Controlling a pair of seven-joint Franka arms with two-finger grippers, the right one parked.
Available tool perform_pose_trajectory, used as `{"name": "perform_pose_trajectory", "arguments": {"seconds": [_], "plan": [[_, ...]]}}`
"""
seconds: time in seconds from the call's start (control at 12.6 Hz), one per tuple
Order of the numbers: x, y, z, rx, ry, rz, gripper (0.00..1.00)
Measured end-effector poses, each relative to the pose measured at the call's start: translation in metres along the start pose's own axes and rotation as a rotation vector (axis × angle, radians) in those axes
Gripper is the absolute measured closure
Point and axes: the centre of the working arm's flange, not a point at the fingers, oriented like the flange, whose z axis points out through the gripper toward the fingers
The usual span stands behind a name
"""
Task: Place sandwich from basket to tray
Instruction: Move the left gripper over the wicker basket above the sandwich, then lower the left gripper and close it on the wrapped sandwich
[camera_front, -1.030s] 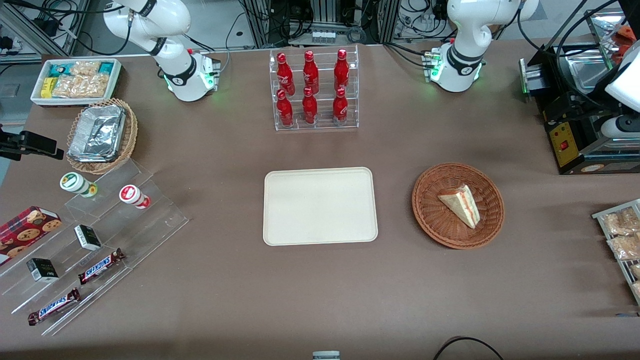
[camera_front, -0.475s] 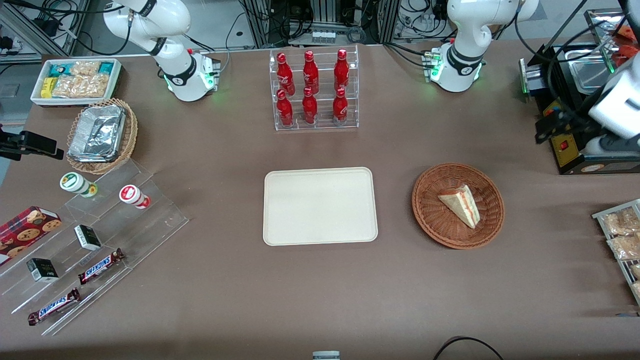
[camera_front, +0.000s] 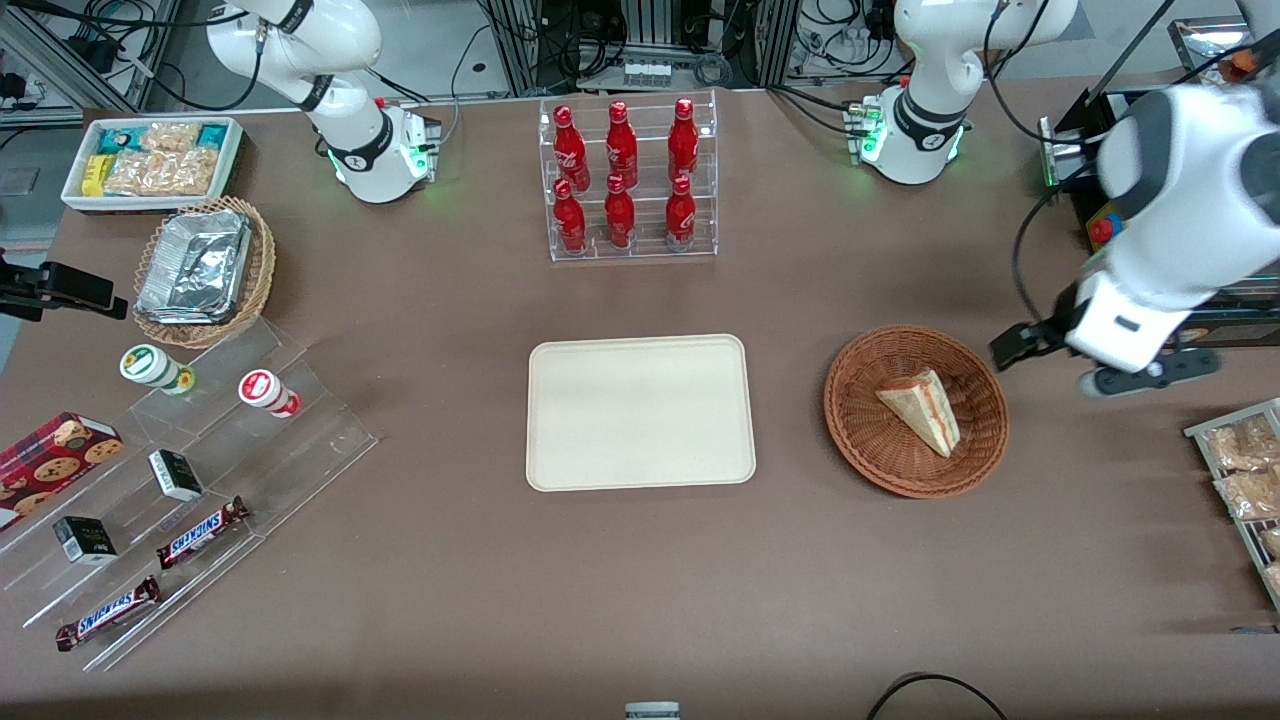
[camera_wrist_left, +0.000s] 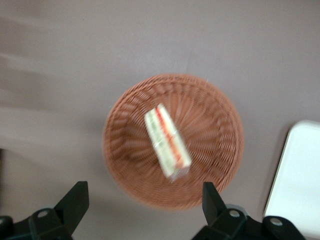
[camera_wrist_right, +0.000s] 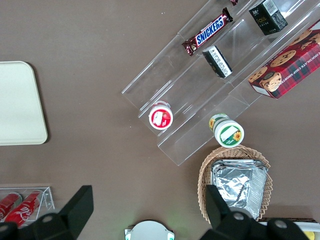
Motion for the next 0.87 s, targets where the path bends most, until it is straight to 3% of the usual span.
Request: {"name": "perform_pose_trajectory", "arguments": {"seconds": [0.24, 0.63, 0.87], "plan": [[-0.022, 0.014, 0.051, -0.043, 0.061, -0.205, 0.0], [-0.042, 0.017, 0.113, -0.018, 0.001, -0.28, 0.0], [-0.046, 0.016, 0.157, -0.026, -0.005, -0.28, 0.0]]}}
